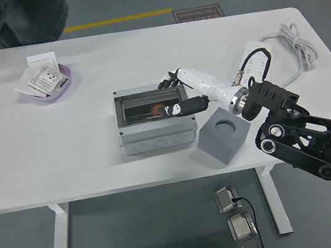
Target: Pick up the cylinder from the cube,place it in the box,flap close box
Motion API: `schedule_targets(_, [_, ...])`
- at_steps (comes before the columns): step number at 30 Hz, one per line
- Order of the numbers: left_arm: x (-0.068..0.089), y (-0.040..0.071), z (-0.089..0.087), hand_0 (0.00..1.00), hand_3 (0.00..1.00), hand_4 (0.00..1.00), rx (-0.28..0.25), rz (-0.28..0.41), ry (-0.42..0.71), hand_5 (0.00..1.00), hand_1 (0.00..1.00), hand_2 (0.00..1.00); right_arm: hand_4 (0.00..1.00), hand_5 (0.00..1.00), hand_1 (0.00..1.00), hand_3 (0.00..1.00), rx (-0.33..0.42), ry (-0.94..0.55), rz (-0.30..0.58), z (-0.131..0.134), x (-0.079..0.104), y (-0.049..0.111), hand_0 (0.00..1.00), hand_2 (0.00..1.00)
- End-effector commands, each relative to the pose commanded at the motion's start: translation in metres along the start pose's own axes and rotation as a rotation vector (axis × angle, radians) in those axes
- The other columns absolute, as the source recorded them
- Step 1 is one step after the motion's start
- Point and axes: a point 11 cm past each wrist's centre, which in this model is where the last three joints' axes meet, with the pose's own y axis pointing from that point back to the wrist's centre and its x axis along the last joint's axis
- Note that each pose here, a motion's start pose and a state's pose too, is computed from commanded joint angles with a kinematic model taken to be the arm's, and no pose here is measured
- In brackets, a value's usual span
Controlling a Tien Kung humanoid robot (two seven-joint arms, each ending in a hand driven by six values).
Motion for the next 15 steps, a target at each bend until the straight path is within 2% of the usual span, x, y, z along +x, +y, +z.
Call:
schedule_targets(4, [-0.001,0.000,-0.001,0.648,0.611,0.718,0.003,-0.003,0.000,0.397,0.665,0.572,0.824,0.521,0.701,0.708,-0.002,-0.031,0.089,0.009,0.023,0.020,0.712,0.711])
schedule_targets(8, [-0.003,0.000,-0.001,0.648,0.611,0.718,0.003,-0.008,0.003,0.397,0.665,0.572,0.824,0.521,0.701,0.708,0.029,-0.138,0.217,0.015,0.042,0.041,0.712,0.711])
schedule_targets(15, [-0.004,0.001,0.003,0.649,0.611,0.717,-0.003,-0.010,0.008,0.397,0.666,0.573,0.825,0.522,0.695,0.701,0.013,-0.431,0.419,0.050,0.052,0.076,0.712,0.709])
